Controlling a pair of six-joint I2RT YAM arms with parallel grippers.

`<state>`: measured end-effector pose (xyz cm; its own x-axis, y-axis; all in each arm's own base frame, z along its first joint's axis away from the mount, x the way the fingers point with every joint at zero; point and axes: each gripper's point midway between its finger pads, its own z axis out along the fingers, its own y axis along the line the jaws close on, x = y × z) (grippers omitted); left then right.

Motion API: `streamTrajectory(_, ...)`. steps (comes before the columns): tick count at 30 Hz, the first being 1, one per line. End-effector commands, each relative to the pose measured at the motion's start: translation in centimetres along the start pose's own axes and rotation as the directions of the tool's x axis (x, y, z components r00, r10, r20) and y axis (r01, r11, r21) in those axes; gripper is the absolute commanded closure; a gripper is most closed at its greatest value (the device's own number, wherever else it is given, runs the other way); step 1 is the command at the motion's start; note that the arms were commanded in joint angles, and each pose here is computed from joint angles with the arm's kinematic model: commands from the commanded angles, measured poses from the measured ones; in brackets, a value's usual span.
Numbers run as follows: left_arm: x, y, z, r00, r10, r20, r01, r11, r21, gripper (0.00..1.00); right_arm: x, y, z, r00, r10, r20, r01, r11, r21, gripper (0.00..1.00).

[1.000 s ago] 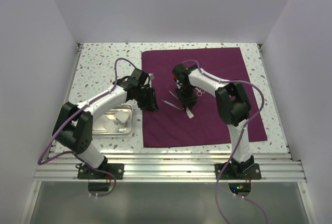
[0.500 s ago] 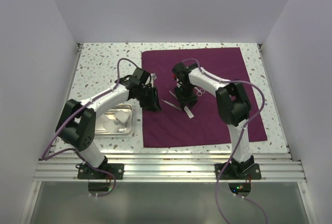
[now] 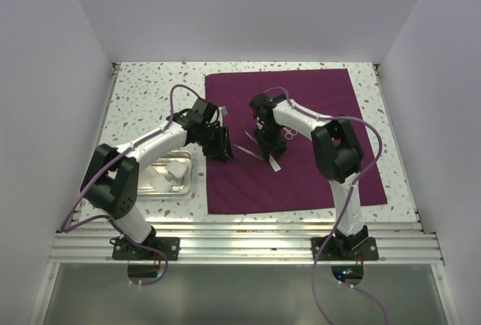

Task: Prepare the surgical pack

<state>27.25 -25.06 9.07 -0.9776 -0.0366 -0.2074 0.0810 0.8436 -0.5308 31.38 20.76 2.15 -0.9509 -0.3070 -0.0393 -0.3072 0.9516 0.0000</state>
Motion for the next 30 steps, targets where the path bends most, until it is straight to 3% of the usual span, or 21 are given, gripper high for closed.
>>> streamTrajectory(1, -1.0, -1.3, -0.3, 0.999, 0.042, 0.028, -0.043, 0.998, 0.047, 0.62, -0.1, -0.7, 0.6, 1.000, -0.001, 0.000, 0.001, 0.999, 0.033, 0.58)
streamTrajectory(16, -1.3, -2.0, -0.3, 0.999, 0.040, 0.024, -0.042, 0.997, 0.072, 0.61, -0.7, -0.1, -0.6, 0.999, 0.026, 0.023, -0.026, 1.000, 0.009, 0.81)
streamTrajectory(21, -1.3, -2.8, -0.1, 0.999, 0.036, 0.008, -0.036, 0.993, 0.114, 0.60, -1.3, -0.3, -2.4, 0.996, 0.075, 0.055, -0.074, 0.997, -0.025, 0.84)
streamTrajectory(30, -2.2, -6.2, 0.7, 1.000, 0.022, -0.004, -0.020, 0.961, 0.277, 0.53, -3.2, 0.8, -6.5, 0.963, 0.258, 0.078, -0.235, 0.946, -0.223, 0.84)
